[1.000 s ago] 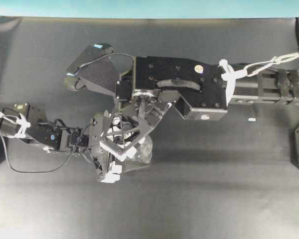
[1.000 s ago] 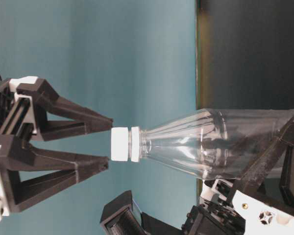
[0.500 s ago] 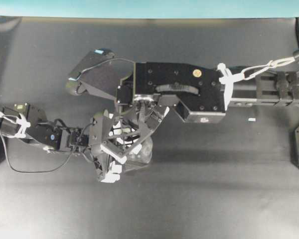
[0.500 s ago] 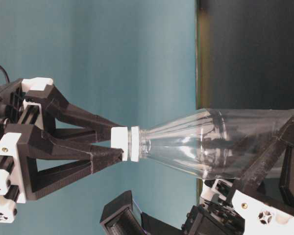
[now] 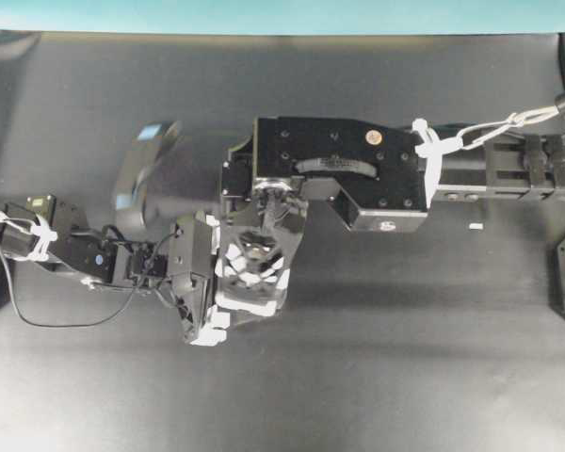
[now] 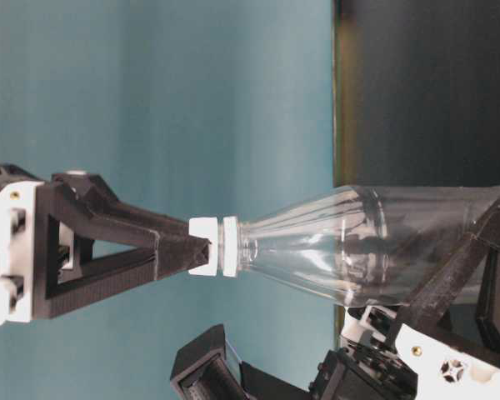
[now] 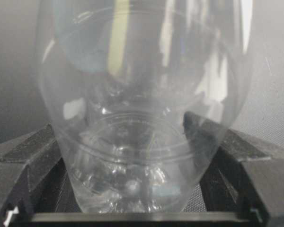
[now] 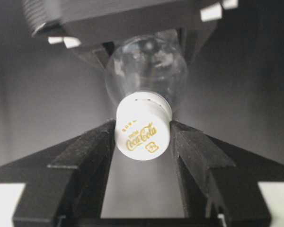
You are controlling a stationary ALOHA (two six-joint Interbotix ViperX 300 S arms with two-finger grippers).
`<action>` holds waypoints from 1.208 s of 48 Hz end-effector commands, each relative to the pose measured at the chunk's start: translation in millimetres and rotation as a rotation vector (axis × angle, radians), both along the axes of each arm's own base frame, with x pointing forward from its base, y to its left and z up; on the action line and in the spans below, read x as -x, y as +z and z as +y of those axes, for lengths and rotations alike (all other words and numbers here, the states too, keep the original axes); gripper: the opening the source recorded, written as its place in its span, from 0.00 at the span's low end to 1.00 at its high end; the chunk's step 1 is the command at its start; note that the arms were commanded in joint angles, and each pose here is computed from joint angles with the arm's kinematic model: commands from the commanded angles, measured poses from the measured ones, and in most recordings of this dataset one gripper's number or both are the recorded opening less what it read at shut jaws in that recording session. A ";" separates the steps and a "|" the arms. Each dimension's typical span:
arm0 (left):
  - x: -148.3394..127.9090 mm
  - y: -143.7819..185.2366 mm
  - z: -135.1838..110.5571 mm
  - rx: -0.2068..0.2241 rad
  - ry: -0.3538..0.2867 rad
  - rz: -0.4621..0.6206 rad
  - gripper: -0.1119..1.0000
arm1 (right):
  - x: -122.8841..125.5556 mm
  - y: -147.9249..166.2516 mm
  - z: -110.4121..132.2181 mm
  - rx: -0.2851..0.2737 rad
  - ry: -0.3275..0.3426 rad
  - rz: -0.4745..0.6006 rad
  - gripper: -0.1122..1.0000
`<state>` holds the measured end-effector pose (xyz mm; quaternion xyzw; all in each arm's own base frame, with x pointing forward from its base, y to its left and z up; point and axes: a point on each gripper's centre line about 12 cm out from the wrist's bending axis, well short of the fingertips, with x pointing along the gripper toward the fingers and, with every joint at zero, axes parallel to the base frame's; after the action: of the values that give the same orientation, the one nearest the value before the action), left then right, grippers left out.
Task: Open the bottle cap by holding the bottle with the left arm and twisting the cap with the right arm.
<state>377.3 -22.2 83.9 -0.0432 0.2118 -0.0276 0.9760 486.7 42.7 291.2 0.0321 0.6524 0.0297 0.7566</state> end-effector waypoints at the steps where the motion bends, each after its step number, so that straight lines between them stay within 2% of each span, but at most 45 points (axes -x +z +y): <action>1: -0.8 -1.5 -3.3 0.002 -0.010 0.005 0.84 | -2.3 0.1 4.7 0.009 0.077 -0.026 0.43; 7: -1.0 -1.2 -3.2 0.000 -0.010 0.002 0.84 | -4.0 -0.5 6.5 0.021 0.162 -0.049 0.43; 10: -0.1 -1.4 -3.1 0.000 -0.010 0.003 0.84 | -3.3 -1.3 8.5 0.033 0.232 -0.056 0.43; 15: 0.0 -1.4 -3.7 0.000 -0.011 0.003 0.84 | 0.5 -3.7 17.4 0.061 0.435 -0.061 0.43; 21: 0.1 -1.5 -4.3 0.000 -0.013 0.005 0.84 | 5.8 -6.3 25.7 0.086 0.621 -0.062 0.43; 26: -0.4 -1.2 -4.3 0.000 -0.013 0.003 0.84 | 11.7 -9.9 28.7 0.093 0.710 -0.051 0.43; 34: -0.4 -1.2 -4.3 0.001 -0.012 0.003 0.84 | 16.2 -11.7 30.3 0.114 0.802 -0.066 0.43; 46: -1.2 -1.3 -3.8 0.001 -0.011 0.005 0.84 | 24.2 -14.8 37.2 0.143 1.056 -0.075 0.43; 51: -1.2 -0.8 -4.4 0.002 -0.011 0.003 0.84 | 24.5 -15.3 38.7 0.170 1.092 -0.088 0.43; 58: -1.1 -1.3 -4.9 0.002 -0.013 0.005 0.84 | 26.3 -10.5 37.0 0.173 1.050 -0.106 0.43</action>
<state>378.1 -24.6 84.1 -0.0410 0.2112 -0.0310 0.9761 466.6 54.4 284.1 -0.3572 0.5447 0.3343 0.6812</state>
